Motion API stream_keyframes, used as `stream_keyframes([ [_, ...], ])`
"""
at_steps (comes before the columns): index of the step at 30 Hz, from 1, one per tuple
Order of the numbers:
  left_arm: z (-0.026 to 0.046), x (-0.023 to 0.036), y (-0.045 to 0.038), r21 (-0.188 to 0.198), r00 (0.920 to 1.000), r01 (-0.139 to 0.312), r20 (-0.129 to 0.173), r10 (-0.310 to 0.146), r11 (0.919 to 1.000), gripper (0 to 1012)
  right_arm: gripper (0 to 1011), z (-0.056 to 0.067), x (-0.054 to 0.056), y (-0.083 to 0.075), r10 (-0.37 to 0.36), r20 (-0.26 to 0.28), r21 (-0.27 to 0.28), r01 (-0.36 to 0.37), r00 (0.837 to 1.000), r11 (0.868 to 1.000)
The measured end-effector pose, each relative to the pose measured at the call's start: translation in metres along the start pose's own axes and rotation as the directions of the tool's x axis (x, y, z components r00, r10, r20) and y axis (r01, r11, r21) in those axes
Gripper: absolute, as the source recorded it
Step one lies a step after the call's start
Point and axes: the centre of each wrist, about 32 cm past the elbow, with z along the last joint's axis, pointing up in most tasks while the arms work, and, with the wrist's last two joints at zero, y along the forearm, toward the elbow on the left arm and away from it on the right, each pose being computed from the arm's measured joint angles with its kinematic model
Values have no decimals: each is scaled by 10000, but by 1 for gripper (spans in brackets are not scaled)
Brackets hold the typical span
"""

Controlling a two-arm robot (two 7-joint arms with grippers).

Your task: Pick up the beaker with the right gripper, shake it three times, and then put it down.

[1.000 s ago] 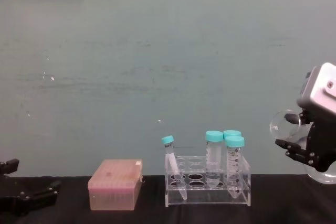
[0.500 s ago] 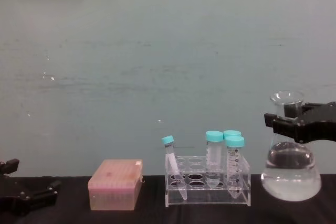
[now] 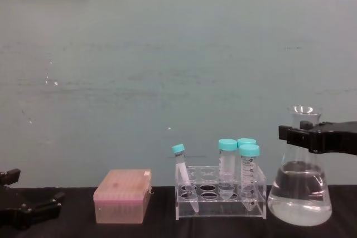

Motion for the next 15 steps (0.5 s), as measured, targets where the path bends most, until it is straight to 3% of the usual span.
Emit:
stream_keyframes([
  [15,0,0,0,0,10000,0,1,0,10000,1000,457,7,-10,7,-30,-21,-150,30,10000,9999],
])
